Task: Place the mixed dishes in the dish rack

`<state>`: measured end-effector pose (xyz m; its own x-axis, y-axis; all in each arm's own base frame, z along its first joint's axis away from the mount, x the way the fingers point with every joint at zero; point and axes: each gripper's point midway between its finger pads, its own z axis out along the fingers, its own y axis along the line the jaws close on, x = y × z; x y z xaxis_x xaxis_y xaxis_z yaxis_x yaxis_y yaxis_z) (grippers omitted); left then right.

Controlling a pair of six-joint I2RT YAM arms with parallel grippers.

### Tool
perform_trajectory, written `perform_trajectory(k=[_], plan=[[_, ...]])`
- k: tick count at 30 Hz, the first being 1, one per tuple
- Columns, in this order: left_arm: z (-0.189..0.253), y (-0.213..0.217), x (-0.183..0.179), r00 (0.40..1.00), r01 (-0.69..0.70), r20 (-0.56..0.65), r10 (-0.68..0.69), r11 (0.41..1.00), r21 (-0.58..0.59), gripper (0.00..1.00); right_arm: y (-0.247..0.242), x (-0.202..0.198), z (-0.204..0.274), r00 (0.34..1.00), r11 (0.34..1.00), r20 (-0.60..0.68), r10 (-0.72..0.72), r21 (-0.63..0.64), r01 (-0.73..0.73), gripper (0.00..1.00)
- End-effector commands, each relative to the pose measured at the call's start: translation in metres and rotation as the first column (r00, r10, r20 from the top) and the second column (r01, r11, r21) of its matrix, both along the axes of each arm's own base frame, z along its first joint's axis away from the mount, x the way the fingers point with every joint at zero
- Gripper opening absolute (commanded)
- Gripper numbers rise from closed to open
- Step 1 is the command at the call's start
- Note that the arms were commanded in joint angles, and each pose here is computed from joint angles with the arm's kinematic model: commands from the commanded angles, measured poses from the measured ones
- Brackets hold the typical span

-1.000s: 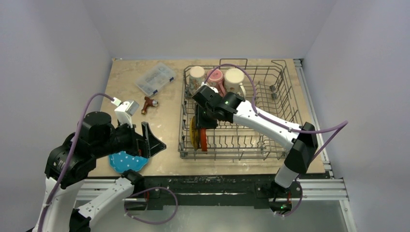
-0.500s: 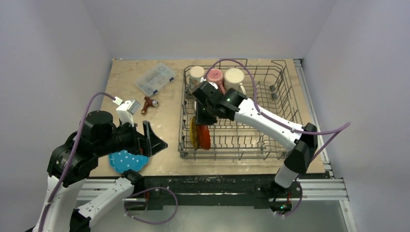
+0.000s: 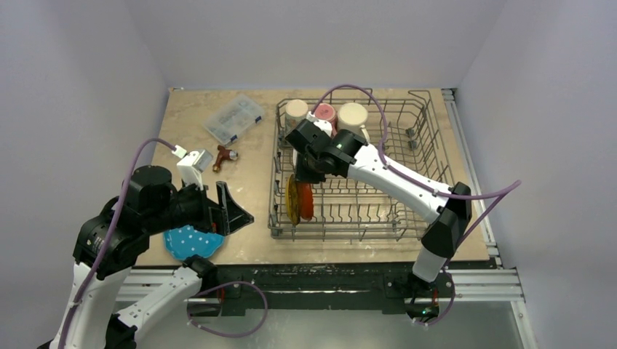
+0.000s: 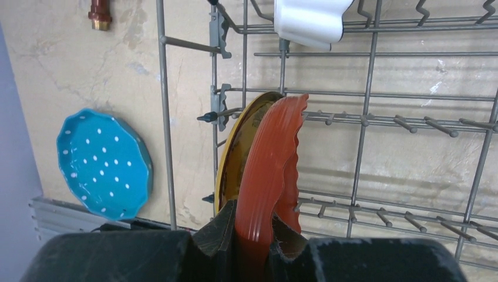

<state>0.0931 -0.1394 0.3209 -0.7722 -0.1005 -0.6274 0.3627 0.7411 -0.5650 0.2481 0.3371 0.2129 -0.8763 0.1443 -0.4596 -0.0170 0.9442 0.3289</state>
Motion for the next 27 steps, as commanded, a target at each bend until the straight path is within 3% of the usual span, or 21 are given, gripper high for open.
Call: perform_trajectory(k=[1, 9, 20, 27], plan=[[0.008, 0.001, -0.002, 0.999, 0.015, 0.036, -0.014, 1.000, -0.007, 0.97, -0.012, 0.008, 0.005, 0.995, 0.996, 0.041, -0.087, -0.014, 0.088, 0.00], [0.007, 0.002, -0.003, 0.999, 0.013, 0.034, -0.013, 1.000, 0.001, 0.97, 0.000, 0.010, -0.004, 0.999, 0.999, 0.025, -0.046, -0.011, 0.046, 0.04], [0.005, 0.002, -0.002, 1.000, 0.009, 0.029, -0.009, 1.000, 0.000, 0.97, 0.003, 0.008, -0.026, 1.000, 0.999, -0.004, 0.005, -0.054, -0.005, 0.33], [0.003, 0.000, -0.001, 1.000, 0.005, 0.018, -0.005, 1.000, -0.005, 0.97, 0.008, 0.005, -0.020, 0.999, 0.998, -0.004, 0.051, -0.037, -0.051, 0.42]])
